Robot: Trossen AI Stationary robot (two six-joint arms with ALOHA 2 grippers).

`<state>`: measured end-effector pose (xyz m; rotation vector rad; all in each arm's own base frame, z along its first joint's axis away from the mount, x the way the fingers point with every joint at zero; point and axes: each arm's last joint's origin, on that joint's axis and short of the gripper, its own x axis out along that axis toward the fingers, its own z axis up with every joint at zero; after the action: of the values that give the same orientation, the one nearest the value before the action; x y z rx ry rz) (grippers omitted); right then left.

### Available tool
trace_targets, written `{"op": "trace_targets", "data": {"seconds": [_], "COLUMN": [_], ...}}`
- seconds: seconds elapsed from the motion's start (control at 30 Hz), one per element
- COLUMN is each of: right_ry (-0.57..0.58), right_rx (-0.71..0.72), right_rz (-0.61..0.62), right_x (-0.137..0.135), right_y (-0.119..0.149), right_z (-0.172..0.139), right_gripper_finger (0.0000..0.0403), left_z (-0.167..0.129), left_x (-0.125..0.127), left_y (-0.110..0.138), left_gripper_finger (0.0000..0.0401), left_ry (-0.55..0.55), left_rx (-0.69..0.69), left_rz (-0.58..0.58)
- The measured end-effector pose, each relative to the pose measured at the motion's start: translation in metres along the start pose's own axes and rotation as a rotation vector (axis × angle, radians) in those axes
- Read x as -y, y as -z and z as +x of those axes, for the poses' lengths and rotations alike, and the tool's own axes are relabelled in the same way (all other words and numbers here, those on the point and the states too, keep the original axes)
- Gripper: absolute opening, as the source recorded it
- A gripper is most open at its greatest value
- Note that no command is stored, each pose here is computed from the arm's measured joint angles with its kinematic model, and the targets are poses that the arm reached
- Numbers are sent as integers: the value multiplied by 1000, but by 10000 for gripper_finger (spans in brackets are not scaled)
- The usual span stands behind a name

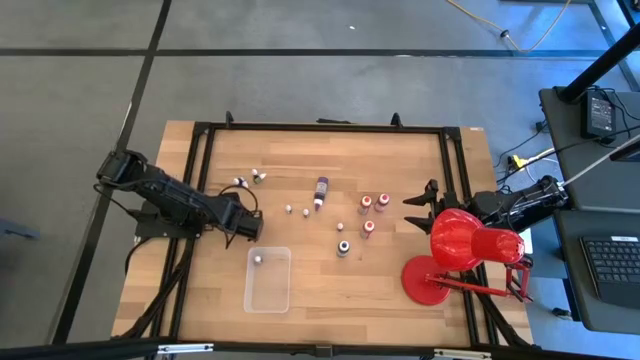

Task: Pick & Place food coloring
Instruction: Put the small red food coloring bottle into the bin

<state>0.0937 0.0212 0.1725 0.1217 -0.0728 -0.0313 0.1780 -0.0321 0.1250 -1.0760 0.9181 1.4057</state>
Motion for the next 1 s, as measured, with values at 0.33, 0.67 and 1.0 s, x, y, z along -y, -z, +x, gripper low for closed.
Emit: {"op": "trace_targets", "data": {"seconds": [0.33, 0.67, 1.0], "right_ry": [0, 1, 1], "right_rx": [0, -6, -10], "right_rz": [0, 5, 23], "right_x": [0, 0, 0], "right_y": [0, 1, 1], "right_z": [0, 0, 0], "right_gripper_finger": [239, 239, 239], "left_z": [-1, -29, -41], "left_x": [-1, -4, -50], "left_y": [2, 34, 78], "left_gripper_finger": [89, 85, 80], "left_ry": [10, 307, 736], "left_rx": [47, 443, 779], "left_rz": [124, 334, 560]}}
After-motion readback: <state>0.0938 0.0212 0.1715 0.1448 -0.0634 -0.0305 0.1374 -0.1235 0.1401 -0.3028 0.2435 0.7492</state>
